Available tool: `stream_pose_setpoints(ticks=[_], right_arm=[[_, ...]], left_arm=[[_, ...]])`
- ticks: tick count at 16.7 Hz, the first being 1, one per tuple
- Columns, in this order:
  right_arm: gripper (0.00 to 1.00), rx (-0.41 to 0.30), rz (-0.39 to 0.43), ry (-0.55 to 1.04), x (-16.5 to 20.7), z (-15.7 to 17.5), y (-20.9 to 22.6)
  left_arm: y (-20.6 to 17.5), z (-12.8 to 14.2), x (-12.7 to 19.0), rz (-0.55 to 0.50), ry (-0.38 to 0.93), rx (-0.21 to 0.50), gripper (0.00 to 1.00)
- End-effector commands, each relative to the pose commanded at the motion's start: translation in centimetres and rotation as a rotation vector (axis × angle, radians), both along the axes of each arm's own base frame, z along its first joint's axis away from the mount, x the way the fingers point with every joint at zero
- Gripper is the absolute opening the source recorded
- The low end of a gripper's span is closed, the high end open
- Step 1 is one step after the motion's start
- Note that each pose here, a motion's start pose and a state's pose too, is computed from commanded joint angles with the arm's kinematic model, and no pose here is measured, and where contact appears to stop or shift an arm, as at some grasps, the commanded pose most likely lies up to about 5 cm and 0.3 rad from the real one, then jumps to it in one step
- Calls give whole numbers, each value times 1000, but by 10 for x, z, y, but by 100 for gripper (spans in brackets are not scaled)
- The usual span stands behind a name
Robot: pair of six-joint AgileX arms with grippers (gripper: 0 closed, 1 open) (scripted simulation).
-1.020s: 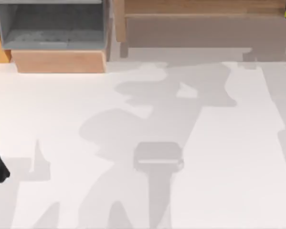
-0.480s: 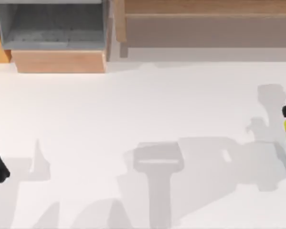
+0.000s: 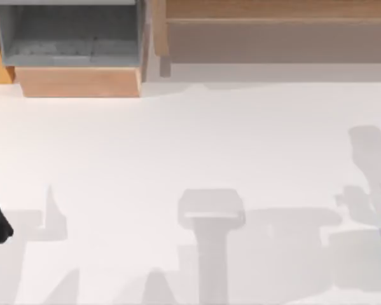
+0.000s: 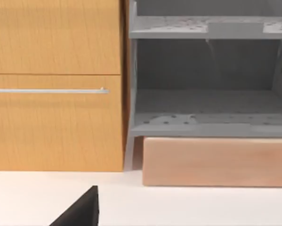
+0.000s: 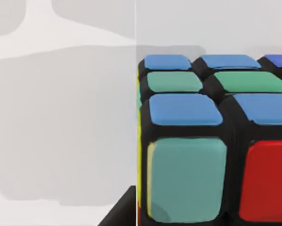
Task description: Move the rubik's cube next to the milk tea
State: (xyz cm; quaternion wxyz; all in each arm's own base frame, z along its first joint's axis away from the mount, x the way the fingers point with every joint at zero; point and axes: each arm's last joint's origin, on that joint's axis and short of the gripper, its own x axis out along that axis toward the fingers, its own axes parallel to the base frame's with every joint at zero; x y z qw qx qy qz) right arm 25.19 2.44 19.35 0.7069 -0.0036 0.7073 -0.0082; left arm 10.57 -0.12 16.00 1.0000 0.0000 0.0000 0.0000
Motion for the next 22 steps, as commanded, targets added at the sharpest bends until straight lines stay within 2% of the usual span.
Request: stream_pose_setpoints(ticks=[16, 22], right_arm=[[0, 19, 19, -70, 4, 7, 6], [0, 13, 11, -67, 3, -2, 3]], left_arm=[[0, 0, 0, 0, 0, 0, 100], [0, 0, 0, 0, 0, 0, 100]])
